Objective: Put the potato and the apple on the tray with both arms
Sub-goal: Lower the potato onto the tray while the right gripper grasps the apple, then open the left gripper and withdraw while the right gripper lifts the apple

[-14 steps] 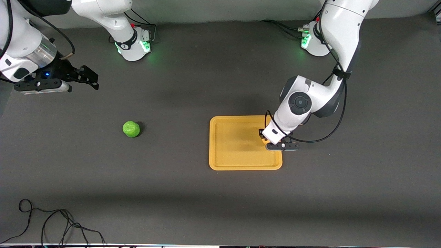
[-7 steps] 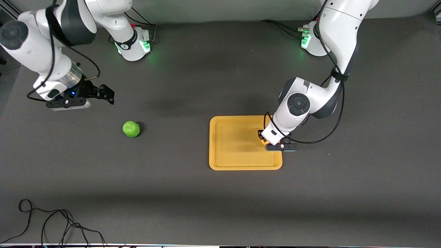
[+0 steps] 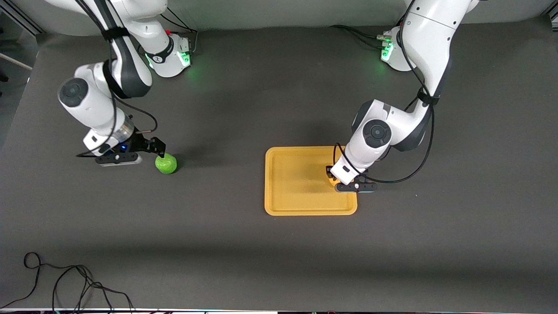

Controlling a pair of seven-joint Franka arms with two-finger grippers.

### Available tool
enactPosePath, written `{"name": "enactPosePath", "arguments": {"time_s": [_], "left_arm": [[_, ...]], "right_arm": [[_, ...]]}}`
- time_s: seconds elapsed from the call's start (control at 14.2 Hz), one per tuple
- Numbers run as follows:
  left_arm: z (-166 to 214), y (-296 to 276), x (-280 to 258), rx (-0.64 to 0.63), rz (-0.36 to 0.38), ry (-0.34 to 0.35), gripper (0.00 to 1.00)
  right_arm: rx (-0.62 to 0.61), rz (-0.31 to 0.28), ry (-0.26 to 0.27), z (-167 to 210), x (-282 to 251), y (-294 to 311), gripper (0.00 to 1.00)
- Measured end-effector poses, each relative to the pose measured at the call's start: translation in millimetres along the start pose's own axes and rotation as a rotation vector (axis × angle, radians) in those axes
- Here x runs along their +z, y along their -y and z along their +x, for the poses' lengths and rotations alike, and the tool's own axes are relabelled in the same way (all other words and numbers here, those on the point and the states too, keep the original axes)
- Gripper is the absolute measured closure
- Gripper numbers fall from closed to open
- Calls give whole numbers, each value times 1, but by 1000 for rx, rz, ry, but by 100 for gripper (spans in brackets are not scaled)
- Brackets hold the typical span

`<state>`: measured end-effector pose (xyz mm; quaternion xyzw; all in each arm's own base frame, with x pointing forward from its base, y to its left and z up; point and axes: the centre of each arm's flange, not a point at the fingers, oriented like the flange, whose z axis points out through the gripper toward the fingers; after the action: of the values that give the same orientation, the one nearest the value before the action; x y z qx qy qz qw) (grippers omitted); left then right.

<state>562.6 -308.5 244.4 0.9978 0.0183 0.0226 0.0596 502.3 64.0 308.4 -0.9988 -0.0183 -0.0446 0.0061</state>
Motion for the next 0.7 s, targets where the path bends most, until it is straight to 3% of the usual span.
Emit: {"name": "enactPosePath", "arguments": {"time_s": [0.28,0.49,0.7], "left_arm": [[0,0,1,-2,-2,-5,4],[4,-2,-11,-11,-11,-22,0],[13,3,-64,-23,-3,-27,0]], "right_arm": [[4,0,-8,-8,55,-3,0],[7,-2,-9,-26,85,-6,0],[10,-5,13,-33,99,-8,0]]}}
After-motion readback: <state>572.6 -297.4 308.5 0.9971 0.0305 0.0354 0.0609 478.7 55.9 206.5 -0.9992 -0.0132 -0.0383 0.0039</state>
